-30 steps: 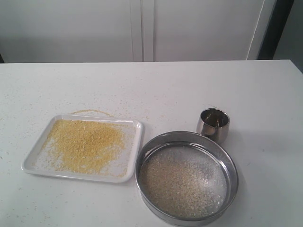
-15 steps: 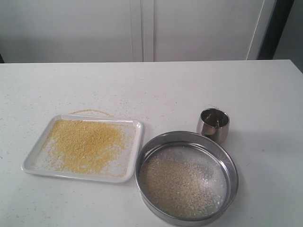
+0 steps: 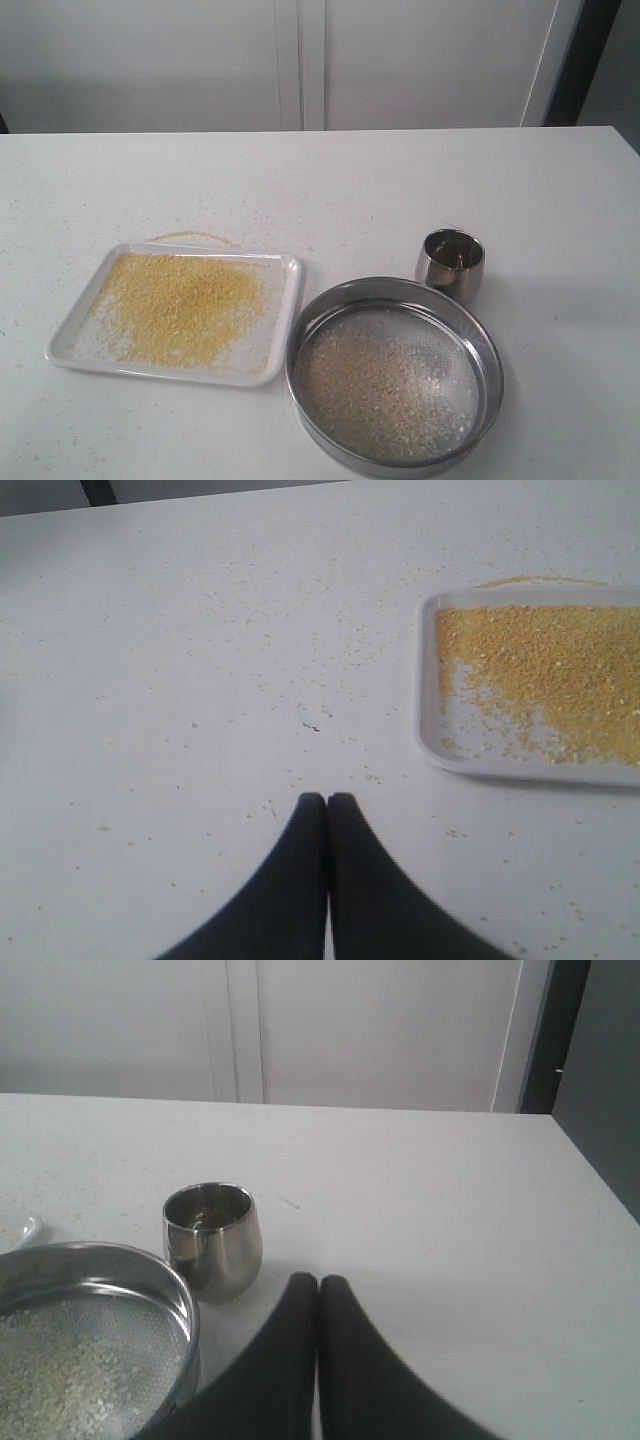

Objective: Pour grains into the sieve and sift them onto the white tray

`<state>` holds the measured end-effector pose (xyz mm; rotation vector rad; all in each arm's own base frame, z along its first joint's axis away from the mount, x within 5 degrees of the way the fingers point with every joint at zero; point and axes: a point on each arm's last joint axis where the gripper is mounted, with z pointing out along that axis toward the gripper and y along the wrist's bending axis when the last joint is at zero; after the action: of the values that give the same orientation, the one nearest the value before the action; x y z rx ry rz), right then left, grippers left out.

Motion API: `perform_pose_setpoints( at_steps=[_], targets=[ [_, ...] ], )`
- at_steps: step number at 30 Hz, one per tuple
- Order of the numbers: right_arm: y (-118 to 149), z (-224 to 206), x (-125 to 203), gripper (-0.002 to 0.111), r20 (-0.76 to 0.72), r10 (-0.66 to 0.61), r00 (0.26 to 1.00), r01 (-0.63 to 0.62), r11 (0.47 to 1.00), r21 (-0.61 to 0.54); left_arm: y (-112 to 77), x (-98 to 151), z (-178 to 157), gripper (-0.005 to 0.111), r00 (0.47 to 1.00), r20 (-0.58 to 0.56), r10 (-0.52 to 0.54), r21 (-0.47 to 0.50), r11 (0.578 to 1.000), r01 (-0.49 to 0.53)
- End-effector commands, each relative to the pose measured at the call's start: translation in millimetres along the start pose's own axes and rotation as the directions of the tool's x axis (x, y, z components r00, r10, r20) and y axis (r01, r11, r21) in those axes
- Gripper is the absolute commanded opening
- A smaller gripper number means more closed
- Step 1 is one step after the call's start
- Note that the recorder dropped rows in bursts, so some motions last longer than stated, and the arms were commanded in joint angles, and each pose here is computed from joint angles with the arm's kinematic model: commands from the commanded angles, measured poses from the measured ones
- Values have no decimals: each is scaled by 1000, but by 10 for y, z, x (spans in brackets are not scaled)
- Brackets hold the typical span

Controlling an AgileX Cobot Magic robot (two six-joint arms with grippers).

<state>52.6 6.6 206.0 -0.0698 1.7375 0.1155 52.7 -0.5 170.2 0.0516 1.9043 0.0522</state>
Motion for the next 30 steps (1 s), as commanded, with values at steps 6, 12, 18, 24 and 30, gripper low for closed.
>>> perform_pose_setpoints(
  at_steps=[6,12,18,24,30],
  targets=[
    [-9,54,136,0,14,-4,1000,4,1000,4,-2,11,3,0,1000,4,-11,0,1000,11],
    [-11,48,201,0,-54,-10,998,10,1000,6,-2,11,3,0,1000,4,-11,0,1000,11],
    [-11,46,212,0,-66,-10,998,10,1000,6,-2,11,3,0,1000,4,-11,0,1000,11],
    [-9,46,211,0,-65,-11,998,11,1000,4,-2,11,3,0,1000,4,-11,0,1000,11],
    [-9,46,213,0,-67,-11,998,11,1000,4,-2,11,3,0,1000,4,-11,0,1000,11]
  ],
)
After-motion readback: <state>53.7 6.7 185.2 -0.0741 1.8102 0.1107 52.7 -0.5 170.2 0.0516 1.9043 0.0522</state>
